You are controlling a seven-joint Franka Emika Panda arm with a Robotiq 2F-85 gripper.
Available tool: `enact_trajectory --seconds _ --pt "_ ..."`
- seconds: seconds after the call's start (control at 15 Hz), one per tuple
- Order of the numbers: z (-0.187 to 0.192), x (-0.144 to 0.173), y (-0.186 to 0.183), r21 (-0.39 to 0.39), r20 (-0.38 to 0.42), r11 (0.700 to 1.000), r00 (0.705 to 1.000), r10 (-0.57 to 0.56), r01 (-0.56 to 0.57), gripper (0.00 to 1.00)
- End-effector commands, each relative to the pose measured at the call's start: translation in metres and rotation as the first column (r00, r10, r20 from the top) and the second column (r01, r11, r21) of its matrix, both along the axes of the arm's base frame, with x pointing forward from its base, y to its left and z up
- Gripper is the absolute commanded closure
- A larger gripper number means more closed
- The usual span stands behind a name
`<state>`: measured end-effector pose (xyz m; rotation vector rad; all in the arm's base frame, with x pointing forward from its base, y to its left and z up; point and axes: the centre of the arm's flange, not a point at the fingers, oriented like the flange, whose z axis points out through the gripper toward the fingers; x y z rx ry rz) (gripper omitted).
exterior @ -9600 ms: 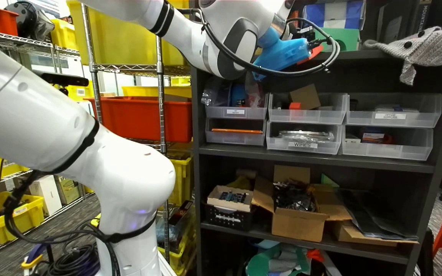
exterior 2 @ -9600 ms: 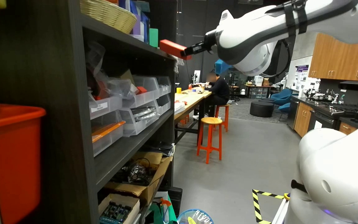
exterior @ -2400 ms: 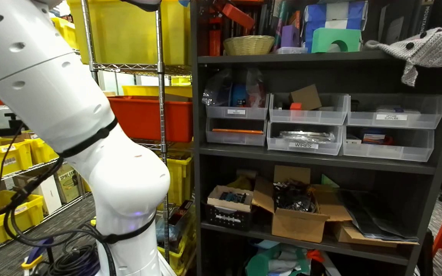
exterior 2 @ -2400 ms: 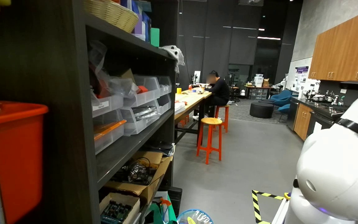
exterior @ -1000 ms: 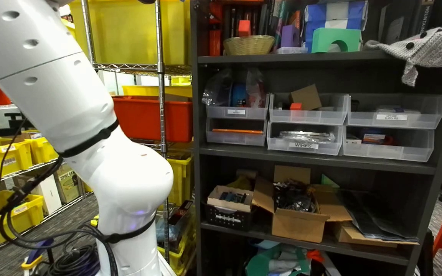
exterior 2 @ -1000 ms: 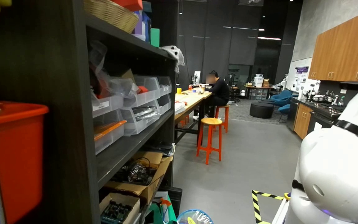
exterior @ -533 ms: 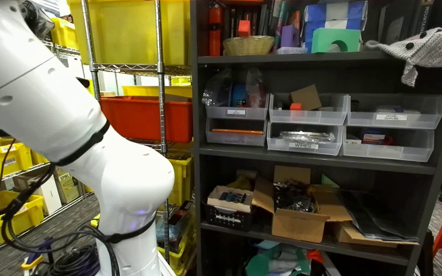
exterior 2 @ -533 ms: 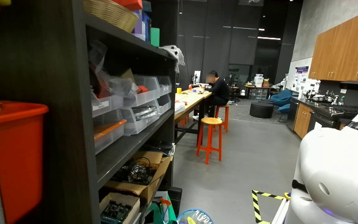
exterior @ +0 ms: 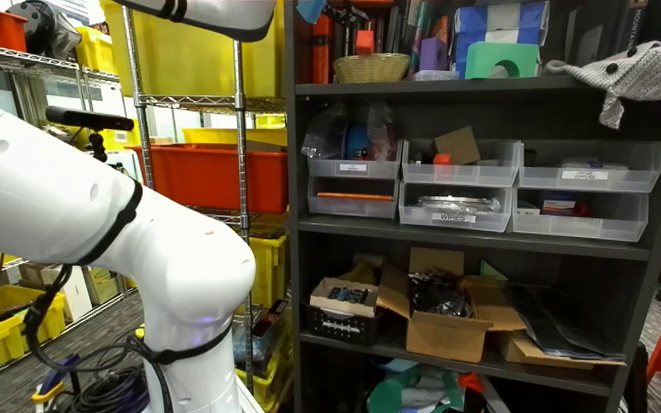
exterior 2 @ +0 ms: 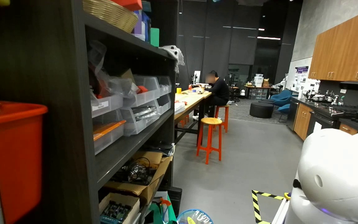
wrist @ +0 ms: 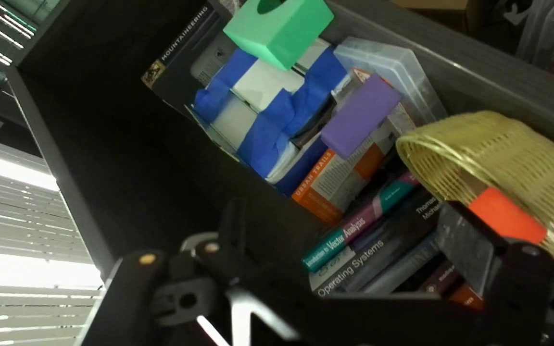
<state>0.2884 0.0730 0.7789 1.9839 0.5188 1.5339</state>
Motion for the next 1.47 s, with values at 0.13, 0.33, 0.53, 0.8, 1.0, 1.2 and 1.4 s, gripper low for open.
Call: enact_trajectory --seconds 0.13,0.33,0.53,0.8,1.0,1.2,1.4 --pt "-0.061 0.007 -0.046 0.035 -0.028 0.999 0.999 0.032 -0.031 0.0" --pt "-0.087 0.027 -0.058 0.024 -0.055 0.998 0.997 0.051 -0.05 0.0" --pt "-0.113 0.046 -0.068 -0.004 -0.077 0.996 0.993 0.084 -0.085 0.0" --pt "-0.126 0.047 -0.067 0.031 -0.097 0.996 0.991 0.089 -0.087 0.0" --pt "-0.133 0.054 -0.068 0.036 -0.106 0.995 0.99 0.098 -0.094 0.0" --pt "-0.132 0.054 -0.068 0.035 -0.104 0.995 0.99 0.098 -0.095 0.0" --pt "-0.138 0.063 -0.072 0.058 -0.134 0.995 0.987 0.091 -0.084 0.0"
